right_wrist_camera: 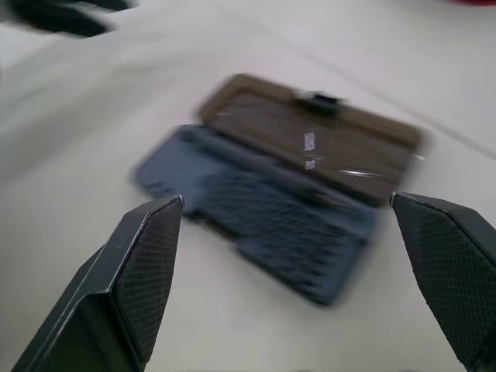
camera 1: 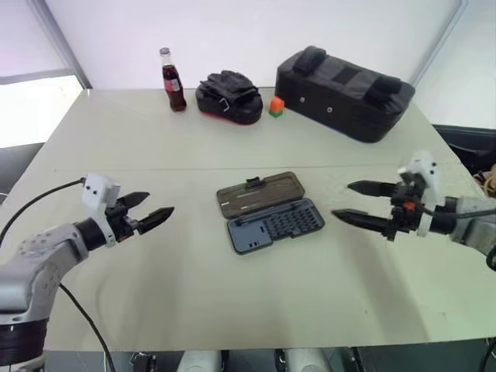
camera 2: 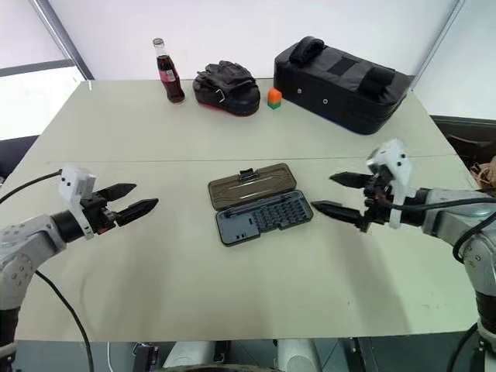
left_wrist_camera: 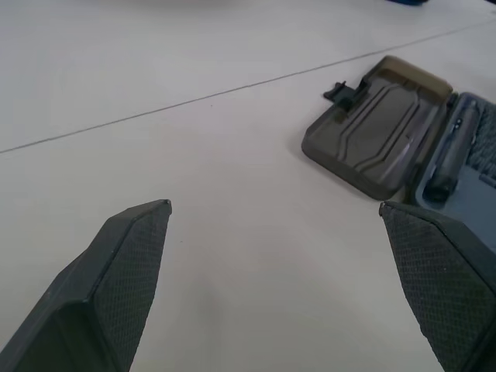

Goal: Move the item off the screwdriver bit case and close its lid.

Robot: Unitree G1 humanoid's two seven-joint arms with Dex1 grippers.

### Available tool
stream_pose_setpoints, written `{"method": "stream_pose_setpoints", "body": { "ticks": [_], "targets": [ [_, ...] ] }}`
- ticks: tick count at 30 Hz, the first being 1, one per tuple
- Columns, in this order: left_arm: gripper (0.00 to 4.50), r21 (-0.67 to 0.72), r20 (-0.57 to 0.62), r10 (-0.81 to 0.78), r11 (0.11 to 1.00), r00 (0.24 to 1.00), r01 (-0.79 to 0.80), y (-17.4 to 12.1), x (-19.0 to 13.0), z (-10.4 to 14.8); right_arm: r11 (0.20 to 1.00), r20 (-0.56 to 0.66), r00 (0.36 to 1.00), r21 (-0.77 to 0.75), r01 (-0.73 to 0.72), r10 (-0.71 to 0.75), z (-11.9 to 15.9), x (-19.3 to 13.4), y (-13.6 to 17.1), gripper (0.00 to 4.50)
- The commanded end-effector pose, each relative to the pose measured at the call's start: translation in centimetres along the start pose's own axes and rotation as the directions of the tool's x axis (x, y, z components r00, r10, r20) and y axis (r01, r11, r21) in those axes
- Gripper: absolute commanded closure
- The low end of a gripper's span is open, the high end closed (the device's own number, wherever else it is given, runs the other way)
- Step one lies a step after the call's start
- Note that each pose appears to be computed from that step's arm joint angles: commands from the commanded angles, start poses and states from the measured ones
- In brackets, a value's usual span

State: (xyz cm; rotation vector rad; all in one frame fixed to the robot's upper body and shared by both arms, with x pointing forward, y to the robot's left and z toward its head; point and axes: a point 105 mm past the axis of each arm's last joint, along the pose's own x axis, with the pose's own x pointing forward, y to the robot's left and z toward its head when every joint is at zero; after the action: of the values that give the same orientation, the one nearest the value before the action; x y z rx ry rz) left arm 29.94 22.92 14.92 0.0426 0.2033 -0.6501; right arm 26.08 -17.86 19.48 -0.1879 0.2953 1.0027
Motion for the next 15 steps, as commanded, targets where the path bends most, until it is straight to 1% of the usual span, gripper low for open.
{"method": "stream_pose_setpoints", "body": {
  "ticks": [1,3,4,6,9,12,15],
  "targets": [
    [0.0,0.097,-0.009,-0.051,0.994,0.999,0.052,0.5,0.6,0.8,0.996,-0.016,0.997,-0.023,-0.081,0.08,-0.3,0.3,2.3,0.06],
    [0.0,0.124,-0.016,-0.099,0.987,0.995,0.1,0.7,1.2,1.3,0.998,-0.036,0.998,-0.028,-0.06,0.059,-0.9,0.1,2.2,0.06],
    [0.0,0.137,-0.012,-0.147,0.98,0.989,0.147,0.6,2.1,2.0,0.998,-0.046,0.998,-0.036,-0.043,0.041,-1.1,0.1,1.9,0.06],
    [0.0,0.174,-0.026,-0.257,0.95,0.966,0.258,0.1,4.3,3.4,0.998,-0.044,0.999,-0.053,-0.014,0.012,-1.2,0.2,1.3,0.06],
    [0.0,0.229,-0.088,-0.381,0.891,0.92,0.391,-0.6,7.5,4.3,0.997,-0.02,1.0,-0.074,0.017,-0.018,-0.8,0.6,0.5,0.06],
    [0.0,0.26,-0.161,-0.428,0.851,0.889,0.456,-0.7,11.5,4.4,0.995,0.021,0.998,-0.09,0.053,-0.051,-0.2,1.0,0.1,0.06],
    [0.0,0.276,-0.218,-0.429,0.834,0.876,0.477,-0.8,13.4,3.8,0.993,0.039,0.997,-0.094,0.074,-0.071,-0.2,1.3,0.3,0.06]
  ]
}}
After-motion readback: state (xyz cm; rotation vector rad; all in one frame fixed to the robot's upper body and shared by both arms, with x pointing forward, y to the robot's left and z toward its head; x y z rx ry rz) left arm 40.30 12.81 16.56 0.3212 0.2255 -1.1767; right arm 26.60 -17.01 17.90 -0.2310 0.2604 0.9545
